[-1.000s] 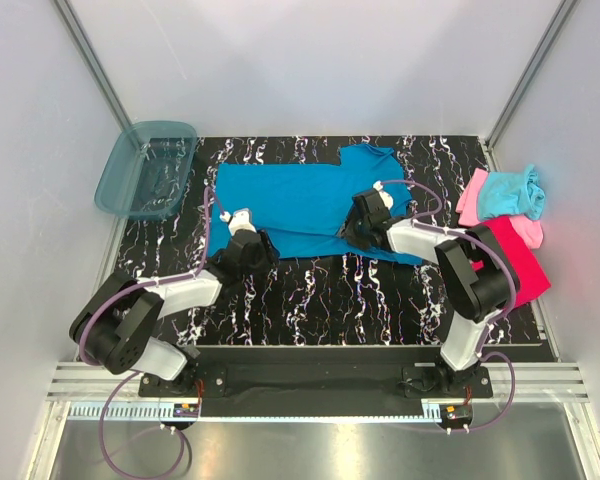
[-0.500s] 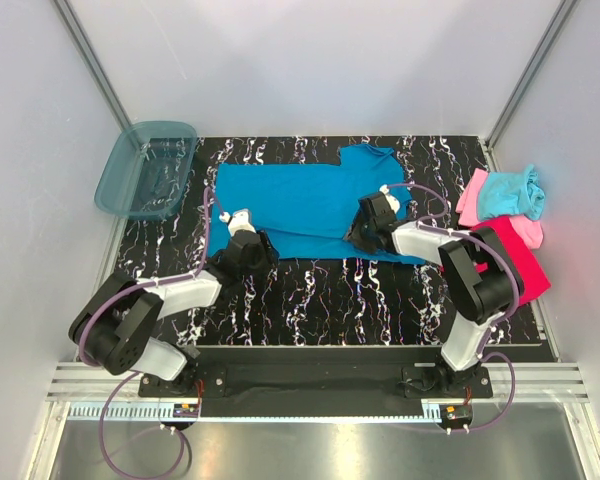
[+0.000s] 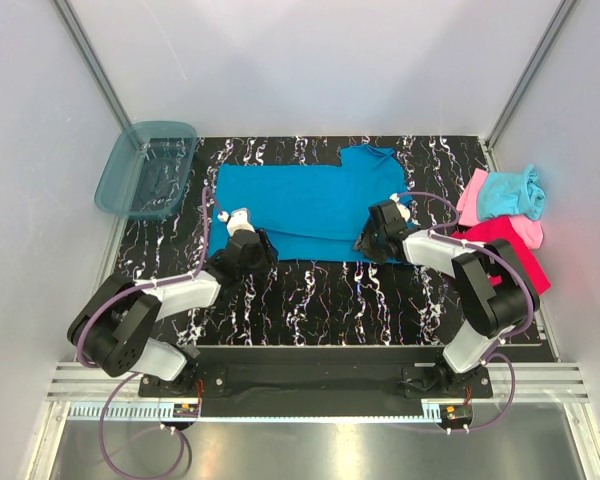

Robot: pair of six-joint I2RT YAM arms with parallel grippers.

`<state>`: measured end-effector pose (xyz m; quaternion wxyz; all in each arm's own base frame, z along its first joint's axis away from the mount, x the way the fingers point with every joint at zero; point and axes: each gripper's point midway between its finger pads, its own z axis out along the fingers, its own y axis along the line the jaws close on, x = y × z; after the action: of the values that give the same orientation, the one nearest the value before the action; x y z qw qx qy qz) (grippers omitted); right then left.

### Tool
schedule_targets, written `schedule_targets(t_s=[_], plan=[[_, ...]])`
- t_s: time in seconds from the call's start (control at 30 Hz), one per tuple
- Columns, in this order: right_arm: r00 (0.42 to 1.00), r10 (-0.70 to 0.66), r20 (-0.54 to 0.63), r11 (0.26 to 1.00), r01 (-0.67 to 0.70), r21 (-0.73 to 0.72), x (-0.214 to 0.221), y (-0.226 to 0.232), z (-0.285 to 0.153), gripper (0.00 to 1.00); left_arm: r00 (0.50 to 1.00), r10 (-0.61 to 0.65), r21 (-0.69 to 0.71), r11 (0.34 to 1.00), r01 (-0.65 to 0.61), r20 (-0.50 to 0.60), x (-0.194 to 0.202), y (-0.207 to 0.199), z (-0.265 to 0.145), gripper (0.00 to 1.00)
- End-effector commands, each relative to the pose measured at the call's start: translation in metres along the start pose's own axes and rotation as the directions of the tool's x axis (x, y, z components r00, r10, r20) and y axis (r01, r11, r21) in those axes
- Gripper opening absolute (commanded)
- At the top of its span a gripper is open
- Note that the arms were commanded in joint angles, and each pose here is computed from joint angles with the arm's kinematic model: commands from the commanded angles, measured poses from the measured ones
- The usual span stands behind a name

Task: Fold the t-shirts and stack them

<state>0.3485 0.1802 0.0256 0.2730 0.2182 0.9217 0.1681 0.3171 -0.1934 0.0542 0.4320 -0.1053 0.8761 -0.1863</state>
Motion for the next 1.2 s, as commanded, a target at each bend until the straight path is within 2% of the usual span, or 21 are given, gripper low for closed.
schedule_targets(t_s=[0.0, 0.43, 0.77, 0.97, 1.17], plan=[[0.999, -0.010, 0.045, 1.000, 0.010, -0.009, -0.019, 0.008, -0.012, 0.50, 0.996, -0.002, 0.023, 1.000, 0.000, 0.085, -0.022, -0.008, -0.005, 0.52], [0.995, -0.020, 0.094, 0.999, 0.022, -0.028, -0.043, 0.028, -0.019, 0.50, 0.997, -0.002, 0.022, 1.000, 0.000, 0.081, -0.020, -0.008, -0.003, 0.52], [0.981, -0.054, 0.187, 0.992, 0.031, 0.123, -0.064, -0.010, -0.042, 0.50, 0.997, -0.004, 0.027, 1.000, 0.002, 0.075, -0.019, -0.008, -0.003, 0.52], [0.970, -0.036, 0.241, 0.993, 0.009, 0.114, -0.081, -0.017, -0.072, 0.50, 0.997, -0.007, 0.037, 0.999, 0.005, 0.074, -0.019, -0.011, -0.003, 0.52], [0.978, -0.038, 0.206, 0.993, 0.014, 0.117, -0.069, -0.024, -0.077, 0.51, 0.997, -0.009, 0.037, 0.999, 0.006, 0.080, -0.020, -0.011, -0.004, 0.52]])
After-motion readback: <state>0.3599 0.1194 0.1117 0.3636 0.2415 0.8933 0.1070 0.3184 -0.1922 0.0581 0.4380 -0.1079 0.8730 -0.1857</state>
